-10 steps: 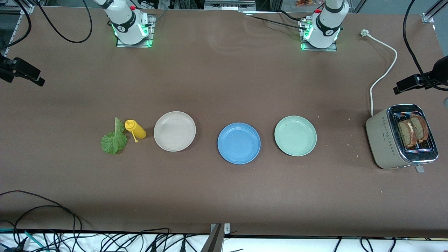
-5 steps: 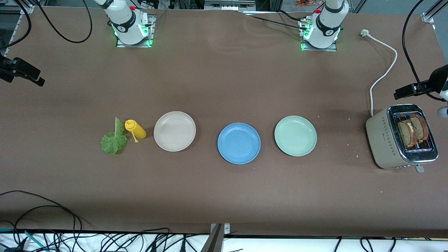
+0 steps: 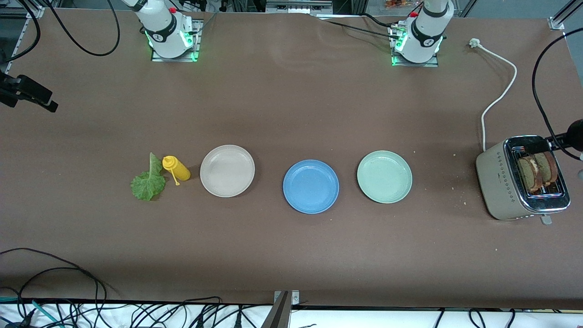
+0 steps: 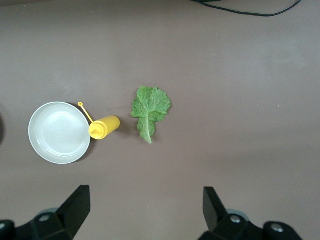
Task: Make sandwich in blue plate with both arms
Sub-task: 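Reach the left gripper down to the toaster and grasp a bread slice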
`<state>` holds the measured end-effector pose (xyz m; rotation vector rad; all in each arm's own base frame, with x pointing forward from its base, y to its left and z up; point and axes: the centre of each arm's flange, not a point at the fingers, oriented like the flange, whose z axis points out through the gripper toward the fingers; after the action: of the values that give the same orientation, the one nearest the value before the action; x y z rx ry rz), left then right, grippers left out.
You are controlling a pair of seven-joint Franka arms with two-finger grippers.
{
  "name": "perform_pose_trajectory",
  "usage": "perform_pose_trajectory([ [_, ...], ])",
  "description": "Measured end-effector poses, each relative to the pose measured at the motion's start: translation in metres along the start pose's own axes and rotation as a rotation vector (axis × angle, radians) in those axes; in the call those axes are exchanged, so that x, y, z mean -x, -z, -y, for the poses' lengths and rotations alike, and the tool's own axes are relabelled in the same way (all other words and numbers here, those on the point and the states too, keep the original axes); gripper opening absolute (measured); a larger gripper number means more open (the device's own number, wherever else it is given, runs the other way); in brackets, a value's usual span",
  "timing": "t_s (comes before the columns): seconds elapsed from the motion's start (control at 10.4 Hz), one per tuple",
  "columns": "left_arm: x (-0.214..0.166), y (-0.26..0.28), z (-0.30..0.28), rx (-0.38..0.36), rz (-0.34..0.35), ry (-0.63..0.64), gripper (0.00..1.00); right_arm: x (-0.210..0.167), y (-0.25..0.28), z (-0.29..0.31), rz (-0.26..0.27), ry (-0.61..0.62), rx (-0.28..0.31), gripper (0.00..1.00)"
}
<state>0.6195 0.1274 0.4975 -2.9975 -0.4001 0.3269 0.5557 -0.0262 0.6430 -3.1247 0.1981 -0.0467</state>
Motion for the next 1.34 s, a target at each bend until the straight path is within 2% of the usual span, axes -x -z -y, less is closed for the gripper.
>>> perform_pose_trajectory([
  [0.38,-0.032,-0.037,-0.002,-0.009,-0.026,-0.009,1.0,0.0,0.0,0.0,0.0,0.0,0.0,1.0],
  [0.67,-0.054,-0.073,0.015,-0.004,-0.021,-0.029,1.0,0.0,0.0,0.0,0.0,0.0,0.0,1.0],
  [1.05,-0.065,-0.1,0.016,-0.003,0.005,-0.043,1.0,0.0,0.0,0.0,0.0,0.0,0.0,1.0],
  [1.24,-0.068,-0.111,0.023,-0.002,0.019,-0.034,0.97,0.0,0.0,0.0,0.0,0.0,0.0,1.0],
  [1.34,-0.069,-0.113,0.026,-0.001,0.021,-0.03,0.86,0.0,0.0,0.0,0.0,0.0,0.0,1.0],
])
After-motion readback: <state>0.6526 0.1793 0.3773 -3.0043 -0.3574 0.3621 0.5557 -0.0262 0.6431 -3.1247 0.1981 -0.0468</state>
